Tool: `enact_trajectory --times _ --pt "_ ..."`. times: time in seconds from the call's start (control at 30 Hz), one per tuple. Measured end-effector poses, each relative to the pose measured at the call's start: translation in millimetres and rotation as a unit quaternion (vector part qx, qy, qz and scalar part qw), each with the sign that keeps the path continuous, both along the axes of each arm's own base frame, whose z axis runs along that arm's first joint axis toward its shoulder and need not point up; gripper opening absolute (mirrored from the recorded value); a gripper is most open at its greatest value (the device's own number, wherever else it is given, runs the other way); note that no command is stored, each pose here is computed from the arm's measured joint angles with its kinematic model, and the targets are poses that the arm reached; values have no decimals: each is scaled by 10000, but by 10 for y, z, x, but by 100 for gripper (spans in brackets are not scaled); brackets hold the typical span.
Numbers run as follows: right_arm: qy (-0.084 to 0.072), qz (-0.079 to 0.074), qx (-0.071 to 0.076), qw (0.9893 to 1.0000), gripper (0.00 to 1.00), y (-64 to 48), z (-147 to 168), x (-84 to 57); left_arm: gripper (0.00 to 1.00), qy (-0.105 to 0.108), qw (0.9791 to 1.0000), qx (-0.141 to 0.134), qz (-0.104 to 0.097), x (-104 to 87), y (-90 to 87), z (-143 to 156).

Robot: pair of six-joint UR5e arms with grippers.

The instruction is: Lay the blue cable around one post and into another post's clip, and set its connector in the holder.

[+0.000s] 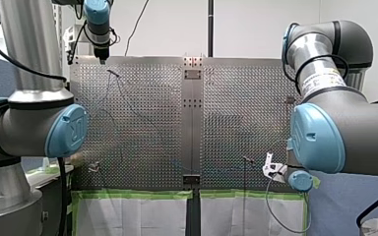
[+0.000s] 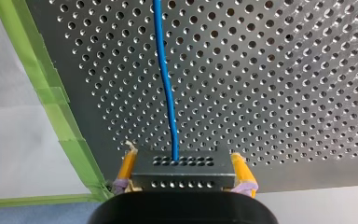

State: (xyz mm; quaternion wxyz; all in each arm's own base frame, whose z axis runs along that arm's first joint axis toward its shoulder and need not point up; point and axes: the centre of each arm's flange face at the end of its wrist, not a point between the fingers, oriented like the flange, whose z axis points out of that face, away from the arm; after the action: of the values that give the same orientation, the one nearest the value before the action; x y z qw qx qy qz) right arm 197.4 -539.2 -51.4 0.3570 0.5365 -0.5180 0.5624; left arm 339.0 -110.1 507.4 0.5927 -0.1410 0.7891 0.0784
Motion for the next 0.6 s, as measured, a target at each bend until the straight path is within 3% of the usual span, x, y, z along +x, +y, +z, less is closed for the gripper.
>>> enact_trajectory --times 0.6 --pt "-2 18 4 10000 0 5 -1 13 100 7 10000 -2 -10 -6 -12 -8"
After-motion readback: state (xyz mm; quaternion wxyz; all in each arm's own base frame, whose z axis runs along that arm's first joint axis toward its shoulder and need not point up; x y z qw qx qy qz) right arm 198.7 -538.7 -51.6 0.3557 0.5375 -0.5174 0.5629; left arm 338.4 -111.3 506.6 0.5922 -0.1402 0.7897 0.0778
